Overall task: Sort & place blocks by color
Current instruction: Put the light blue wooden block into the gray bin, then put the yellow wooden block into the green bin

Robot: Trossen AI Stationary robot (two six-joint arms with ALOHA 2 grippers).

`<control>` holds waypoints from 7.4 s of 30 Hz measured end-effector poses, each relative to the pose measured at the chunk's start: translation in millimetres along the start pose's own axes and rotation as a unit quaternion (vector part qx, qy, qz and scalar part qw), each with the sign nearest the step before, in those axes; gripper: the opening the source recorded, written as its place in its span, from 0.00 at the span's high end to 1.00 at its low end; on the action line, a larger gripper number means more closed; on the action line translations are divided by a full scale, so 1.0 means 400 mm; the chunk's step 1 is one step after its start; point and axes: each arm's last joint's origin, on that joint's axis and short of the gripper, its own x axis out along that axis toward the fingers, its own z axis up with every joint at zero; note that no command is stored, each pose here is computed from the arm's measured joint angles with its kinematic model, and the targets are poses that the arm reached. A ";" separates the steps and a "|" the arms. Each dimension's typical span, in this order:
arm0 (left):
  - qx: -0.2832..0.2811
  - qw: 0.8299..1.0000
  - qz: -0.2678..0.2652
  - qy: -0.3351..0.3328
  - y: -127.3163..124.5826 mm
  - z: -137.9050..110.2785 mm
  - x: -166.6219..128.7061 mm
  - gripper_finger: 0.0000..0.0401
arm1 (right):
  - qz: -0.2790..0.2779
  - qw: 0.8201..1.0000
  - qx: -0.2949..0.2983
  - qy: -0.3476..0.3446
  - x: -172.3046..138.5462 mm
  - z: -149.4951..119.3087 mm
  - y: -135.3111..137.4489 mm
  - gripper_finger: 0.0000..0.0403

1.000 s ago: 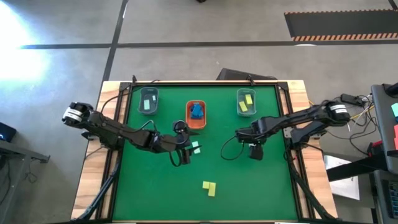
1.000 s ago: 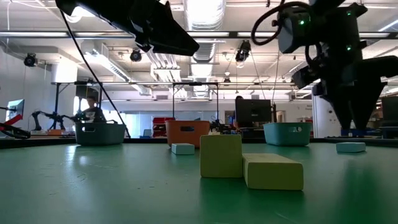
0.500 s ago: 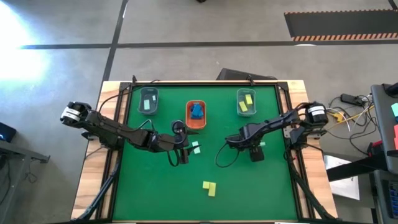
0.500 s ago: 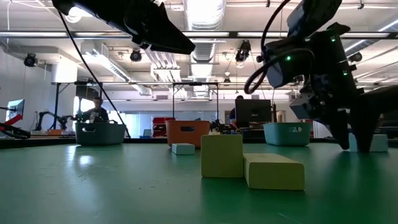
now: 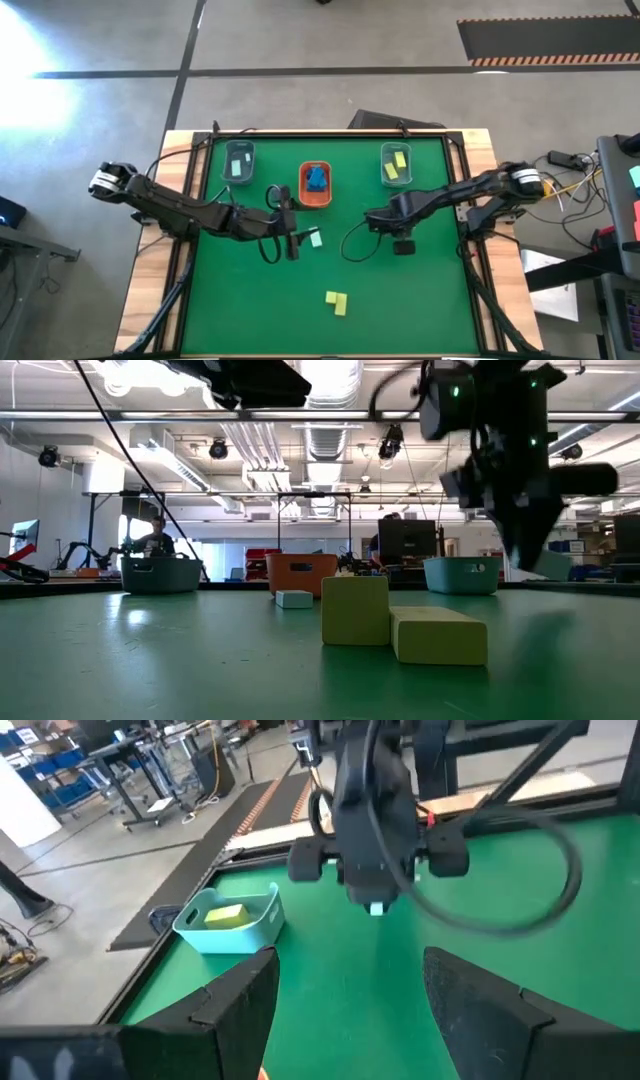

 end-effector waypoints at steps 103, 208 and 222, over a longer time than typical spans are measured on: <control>-0.277 0.861 0.379 0.195 0.204 -0.166 -0.105 0.90 | -0.170 0.714 0.156 -0.661 -0.269 -0.101 -0.046 0.46; -0.086 0.990 0.057 0.094 -0.050 -0.073 -0.069 0.68 | 0.116 0.808 -0.004 -0.577 -0.159 0.062 0.208 0.61; -0.047 0.992 0.067 0.091 -0.055 -0.075 -0.059 0.68 | 0.094 0.872 -0.044 -0.479 -0.175 0.200 0.299 0.76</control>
